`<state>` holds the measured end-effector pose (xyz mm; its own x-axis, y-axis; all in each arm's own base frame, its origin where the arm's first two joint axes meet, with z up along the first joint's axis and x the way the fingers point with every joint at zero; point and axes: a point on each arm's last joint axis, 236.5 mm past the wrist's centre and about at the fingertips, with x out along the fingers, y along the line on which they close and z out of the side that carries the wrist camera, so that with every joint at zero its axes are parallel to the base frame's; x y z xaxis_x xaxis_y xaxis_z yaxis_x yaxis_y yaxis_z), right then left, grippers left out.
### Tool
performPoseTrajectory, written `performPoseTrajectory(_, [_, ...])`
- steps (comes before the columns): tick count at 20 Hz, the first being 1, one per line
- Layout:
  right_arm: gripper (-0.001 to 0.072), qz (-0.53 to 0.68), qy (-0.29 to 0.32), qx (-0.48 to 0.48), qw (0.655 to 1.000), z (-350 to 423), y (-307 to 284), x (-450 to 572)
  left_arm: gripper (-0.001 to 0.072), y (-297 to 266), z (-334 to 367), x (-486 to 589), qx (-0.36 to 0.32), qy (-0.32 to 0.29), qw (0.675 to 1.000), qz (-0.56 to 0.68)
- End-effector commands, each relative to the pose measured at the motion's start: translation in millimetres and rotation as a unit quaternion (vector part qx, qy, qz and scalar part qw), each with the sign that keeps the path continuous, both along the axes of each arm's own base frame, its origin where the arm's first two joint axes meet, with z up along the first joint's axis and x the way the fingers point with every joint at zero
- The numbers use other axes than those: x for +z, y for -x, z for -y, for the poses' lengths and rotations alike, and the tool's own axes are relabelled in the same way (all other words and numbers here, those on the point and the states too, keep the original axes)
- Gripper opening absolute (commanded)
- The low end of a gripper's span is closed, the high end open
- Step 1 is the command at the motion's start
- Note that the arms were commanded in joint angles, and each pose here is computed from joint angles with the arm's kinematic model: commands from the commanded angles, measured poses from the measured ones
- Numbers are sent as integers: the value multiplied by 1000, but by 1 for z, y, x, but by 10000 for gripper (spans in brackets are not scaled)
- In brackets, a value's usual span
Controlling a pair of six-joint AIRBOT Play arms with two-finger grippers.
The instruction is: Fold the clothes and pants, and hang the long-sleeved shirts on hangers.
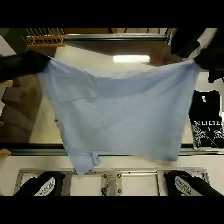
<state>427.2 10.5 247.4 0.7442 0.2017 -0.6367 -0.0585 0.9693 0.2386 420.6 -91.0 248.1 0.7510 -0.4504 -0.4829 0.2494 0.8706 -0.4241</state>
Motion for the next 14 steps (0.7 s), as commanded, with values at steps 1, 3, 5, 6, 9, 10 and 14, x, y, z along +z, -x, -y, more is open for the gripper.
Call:
performPoseTrajectory(1, [10,-129,-21,-1,991,8,-58,-126,7,-65,23,-119,-22,-12,995,-92])
performPoseTrajectory(3, [10,-145,-30,-17,989,14,-86,-173,7,-98,27,-165,-24,-6,991,-132])
performPoseTrajectory(5, [11,-146,-32,-25,988,15,-106,-203,7,-123,29,-202,-31,-5,986,-165])
performPoseTrajectory(6, [11,-143,-32,-30,989,16,-114,-213,7,-131,30,-215,-31,-2,984,-177])
performPoseTrajectory(9, [10,-141,-42,-46,988,16,-123,-225,7,-150,29,-230,-37,-3,982,-187])
performPoseTrajectory(10, [10,-141,-41,-47,988,18,-123,-225,7,-152,26,-228,-39,-5,981,-188])
performPoseTrajectory(14, [10,-150,-15,-55,987,30,-113,-220,7,-146,-13,-221,-5,9,980,-201])
